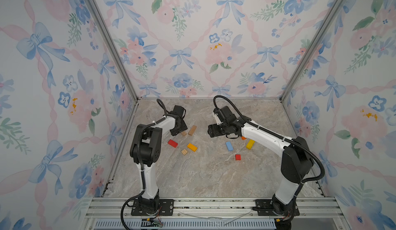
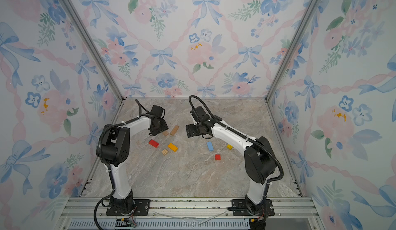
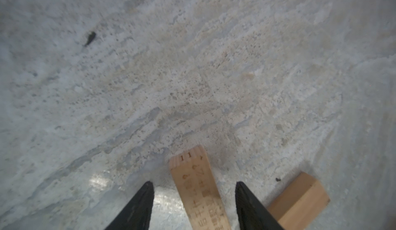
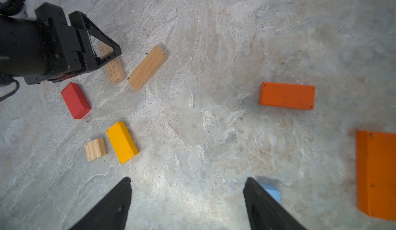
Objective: Assemble the letter v with building blocks
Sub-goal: Pick up the building block from the center of the board.
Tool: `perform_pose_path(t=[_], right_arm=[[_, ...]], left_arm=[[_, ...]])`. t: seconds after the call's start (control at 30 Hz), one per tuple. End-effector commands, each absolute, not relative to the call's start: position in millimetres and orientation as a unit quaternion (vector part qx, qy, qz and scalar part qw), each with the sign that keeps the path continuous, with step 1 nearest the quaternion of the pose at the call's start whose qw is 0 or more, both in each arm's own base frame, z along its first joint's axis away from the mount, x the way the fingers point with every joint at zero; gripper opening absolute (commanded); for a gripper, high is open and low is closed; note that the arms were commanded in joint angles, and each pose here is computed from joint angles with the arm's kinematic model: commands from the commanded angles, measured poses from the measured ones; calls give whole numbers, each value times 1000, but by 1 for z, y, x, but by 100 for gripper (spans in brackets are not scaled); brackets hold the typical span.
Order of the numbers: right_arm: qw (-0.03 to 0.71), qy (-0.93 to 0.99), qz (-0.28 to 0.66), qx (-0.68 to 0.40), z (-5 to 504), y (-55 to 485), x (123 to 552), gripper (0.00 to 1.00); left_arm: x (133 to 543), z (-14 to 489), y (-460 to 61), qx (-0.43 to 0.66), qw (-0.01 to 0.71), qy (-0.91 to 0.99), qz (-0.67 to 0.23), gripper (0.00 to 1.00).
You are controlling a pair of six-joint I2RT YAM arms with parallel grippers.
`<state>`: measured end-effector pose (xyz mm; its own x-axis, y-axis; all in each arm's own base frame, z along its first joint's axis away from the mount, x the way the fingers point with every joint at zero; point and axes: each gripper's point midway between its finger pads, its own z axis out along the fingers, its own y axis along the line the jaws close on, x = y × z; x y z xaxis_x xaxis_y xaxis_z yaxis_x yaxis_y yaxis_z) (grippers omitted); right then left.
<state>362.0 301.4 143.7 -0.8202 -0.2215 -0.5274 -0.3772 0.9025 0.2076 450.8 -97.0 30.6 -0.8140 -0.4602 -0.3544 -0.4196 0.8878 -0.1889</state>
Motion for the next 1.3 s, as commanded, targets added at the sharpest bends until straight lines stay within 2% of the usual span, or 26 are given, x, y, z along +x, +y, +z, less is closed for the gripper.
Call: perform_pose_path(t=[0.0,0.3,0.53,0.63,0.8,0.9,1.1,1.27], right_arm=[[252,943,143,-162,148,300,359,84],[237,950,117,-166,139,287,351,84],[236,951,120,-158,135,282,346,84],[234,952,121,-158,134,282,344,84],[233,952,119,-158,133,280,343,84],[233,952,119,-157,133,279,342,84],[230,953,121,-155,132,279,340,84],[230,952,125,-157,135,279,338,84]], left_arm=[[448,17,-96,-232,180,956,-26,63],[445,8,-105,-220,159,962,-24,53],[431,8,-100,-206,154,966,7,40],[426,6,-98,-205,150,967,11,37],[422,2,-100,-195,142,970,8,20],[421,2,-100,-195,140,971,7,17],[425,11,-100,-201,151,968,2,2],[436,38,-93,-235,185,954,-8,0]])
